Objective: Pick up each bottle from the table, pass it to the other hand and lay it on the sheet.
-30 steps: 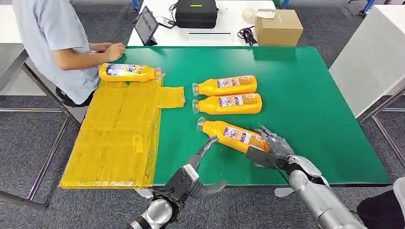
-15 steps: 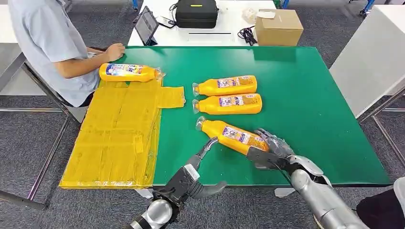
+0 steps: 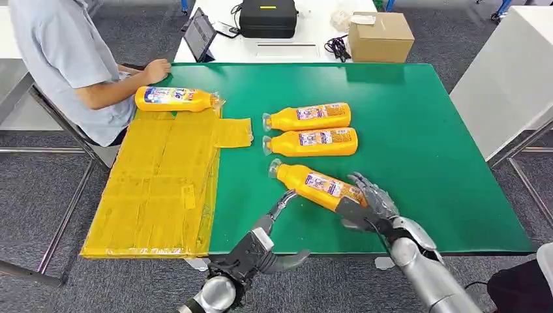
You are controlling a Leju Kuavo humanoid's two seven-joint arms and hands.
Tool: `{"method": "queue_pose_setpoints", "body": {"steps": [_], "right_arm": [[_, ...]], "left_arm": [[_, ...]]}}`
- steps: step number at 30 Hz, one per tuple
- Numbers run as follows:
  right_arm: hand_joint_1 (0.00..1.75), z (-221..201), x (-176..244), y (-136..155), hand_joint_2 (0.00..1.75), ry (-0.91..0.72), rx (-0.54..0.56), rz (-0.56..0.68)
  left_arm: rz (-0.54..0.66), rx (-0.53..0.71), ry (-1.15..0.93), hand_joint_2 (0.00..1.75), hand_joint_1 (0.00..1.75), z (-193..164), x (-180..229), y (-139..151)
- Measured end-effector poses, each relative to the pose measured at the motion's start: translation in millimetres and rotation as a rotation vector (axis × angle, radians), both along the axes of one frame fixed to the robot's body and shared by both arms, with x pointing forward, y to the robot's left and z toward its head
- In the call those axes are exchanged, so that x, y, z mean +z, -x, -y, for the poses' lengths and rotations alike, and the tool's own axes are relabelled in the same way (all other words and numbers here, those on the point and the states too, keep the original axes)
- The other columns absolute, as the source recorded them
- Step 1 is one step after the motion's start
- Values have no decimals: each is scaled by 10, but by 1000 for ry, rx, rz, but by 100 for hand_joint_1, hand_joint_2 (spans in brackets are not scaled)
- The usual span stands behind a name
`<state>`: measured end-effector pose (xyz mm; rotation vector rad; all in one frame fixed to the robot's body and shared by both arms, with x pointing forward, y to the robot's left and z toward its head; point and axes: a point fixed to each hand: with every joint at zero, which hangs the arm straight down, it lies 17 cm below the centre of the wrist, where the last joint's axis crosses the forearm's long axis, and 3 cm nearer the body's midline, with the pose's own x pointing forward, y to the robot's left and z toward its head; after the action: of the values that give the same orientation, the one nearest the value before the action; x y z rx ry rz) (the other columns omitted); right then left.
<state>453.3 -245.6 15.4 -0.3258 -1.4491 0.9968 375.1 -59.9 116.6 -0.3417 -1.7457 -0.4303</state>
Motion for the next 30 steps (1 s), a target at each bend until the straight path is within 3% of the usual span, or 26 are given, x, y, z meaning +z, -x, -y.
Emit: {"method": "queue_pose_setpoints", "body": {"steps": [1,2,13,30], "right_arm": [[147,-21,3,7,175,-9,-3,2],[175,-33,9,10,175,-17,-7,3],[175,4,0,25,175,-130,-59,-4],[175,139,-88,-19,175,-154,-111,-26]], "left_arm": [[0,0,0,175,0,0,0,1],[0,0,1,175,0,0,-1,3],[-20,6,29,175,0,-15,13,-11],[-22,7,36,175,0,-19,24,-21]]}}
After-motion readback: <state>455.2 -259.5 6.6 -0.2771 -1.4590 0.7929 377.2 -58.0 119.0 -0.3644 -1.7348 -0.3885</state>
